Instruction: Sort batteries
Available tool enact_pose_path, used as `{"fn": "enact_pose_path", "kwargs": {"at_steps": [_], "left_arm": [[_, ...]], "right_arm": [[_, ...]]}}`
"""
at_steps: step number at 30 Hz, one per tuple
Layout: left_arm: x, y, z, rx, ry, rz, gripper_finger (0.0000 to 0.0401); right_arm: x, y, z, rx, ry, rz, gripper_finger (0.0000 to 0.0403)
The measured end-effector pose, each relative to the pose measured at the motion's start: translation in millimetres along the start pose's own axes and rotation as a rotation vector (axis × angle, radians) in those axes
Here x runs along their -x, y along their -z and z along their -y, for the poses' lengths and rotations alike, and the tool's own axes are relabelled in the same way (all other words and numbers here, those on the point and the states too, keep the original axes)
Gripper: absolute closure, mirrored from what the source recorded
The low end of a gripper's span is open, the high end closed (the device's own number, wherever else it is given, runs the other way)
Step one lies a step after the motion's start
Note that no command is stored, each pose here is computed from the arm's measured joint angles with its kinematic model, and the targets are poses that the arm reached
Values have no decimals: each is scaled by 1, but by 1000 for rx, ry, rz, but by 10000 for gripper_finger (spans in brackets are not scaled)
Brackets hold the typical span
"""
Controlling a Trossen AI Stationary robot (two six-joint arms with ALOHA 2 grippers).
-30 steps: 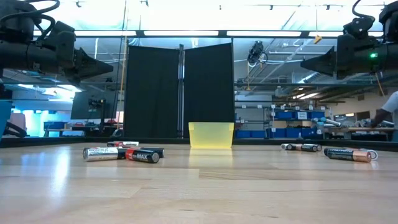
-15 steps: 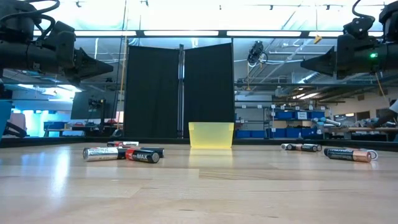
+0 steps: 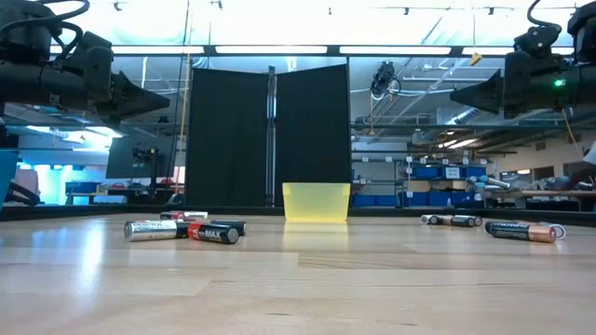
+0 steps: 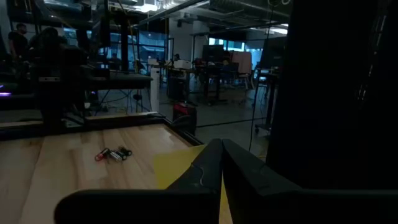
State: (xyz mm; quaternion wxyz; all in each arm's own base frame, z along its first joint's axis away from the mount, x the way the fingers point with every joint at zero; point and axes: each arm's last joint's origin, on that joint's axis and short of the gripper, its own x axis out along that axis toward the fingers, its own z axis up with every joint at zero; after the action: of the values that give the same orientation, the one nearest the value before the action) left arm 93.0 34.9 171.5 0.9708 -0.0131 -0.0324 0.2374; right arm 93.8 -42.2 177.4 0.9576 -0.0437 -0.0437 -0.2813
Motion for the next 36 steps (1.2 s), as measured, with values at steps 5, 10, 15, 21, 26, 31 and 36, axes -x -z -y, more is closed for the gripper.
{"fn": "enact_pose_path", "kwargs": {"at_steps": [5,10,15,21,26,31,36], "left_arm": [[0,0,0,0,0,1,390],[0,0,0,1,0,3,390],[0,-6,0,11,2,62,390],[1,-15,0,38,-17,154,390],[2,-21,3,136,117,206,390],[-3,-19,13,208,365,83,391],[-16,-17,20,222,367,-63,397]], "right_arm": [[0,0,0,0,0,0,380],[0,0,0,0,0,0,380],[0,0,0,0,0,0,380],[0,0,0,0,0,0,380],[0,0,0,0,0,0,380],[0,0,0,0,0,0,380],[0,0,0,0,0,0,380]]}}
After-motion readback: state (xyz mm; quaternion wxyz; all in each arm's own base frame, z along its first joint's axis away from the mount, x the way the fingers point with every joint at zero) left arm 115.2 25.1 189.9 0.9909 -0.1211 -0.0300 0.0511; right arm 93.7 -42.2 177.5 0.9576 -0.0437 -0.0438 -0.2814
